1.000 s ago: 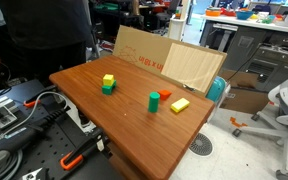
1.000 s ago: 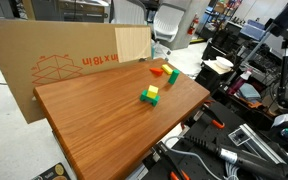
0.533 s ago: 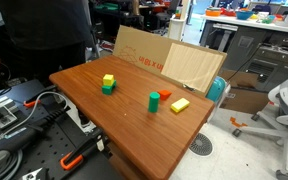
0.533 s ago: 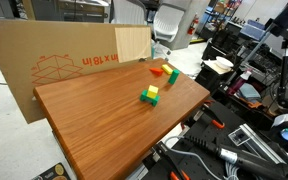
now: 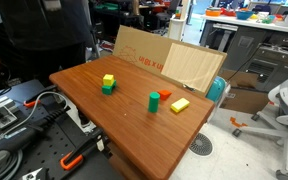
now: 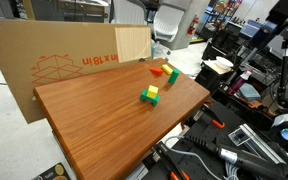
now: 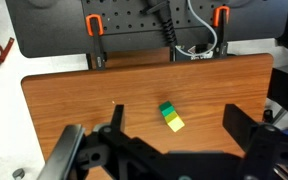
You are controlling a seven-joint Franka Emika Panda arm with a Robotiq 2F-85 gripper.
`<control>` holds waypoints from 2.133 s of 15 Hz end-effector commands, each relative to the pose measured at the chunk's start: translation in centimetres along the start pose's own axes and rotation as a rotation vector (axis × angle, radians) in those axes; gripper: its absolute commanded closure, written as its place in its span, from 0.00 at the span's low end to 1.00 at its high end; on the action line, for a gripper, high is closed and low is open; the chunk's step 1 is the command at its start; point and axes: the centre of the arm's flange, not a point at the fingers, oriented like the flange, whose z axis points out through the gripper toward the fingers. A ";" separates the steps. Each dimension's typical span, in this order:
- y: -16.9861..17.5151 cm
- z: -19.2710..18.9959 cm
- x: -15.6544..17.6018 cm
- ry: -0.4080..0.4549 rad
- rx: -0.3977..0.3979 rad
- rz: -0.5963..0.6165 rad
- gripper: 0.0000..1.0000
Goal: Take the green block and place it on top of the yellow block to the left
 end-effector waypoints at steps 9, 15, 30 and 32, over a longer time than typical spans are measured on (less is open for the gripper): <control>2.9 11.7 14.3 -0.214 -0.127 0.160 0.00; 5.2 15.1 19.3 -0.230 -0.200 0.287 0.00; 8.3 21.1 23.8 -0.278 -0.253 0.372 0.00; 8.5 21.3 23.9 -0.291 -0.246 0.373 0.00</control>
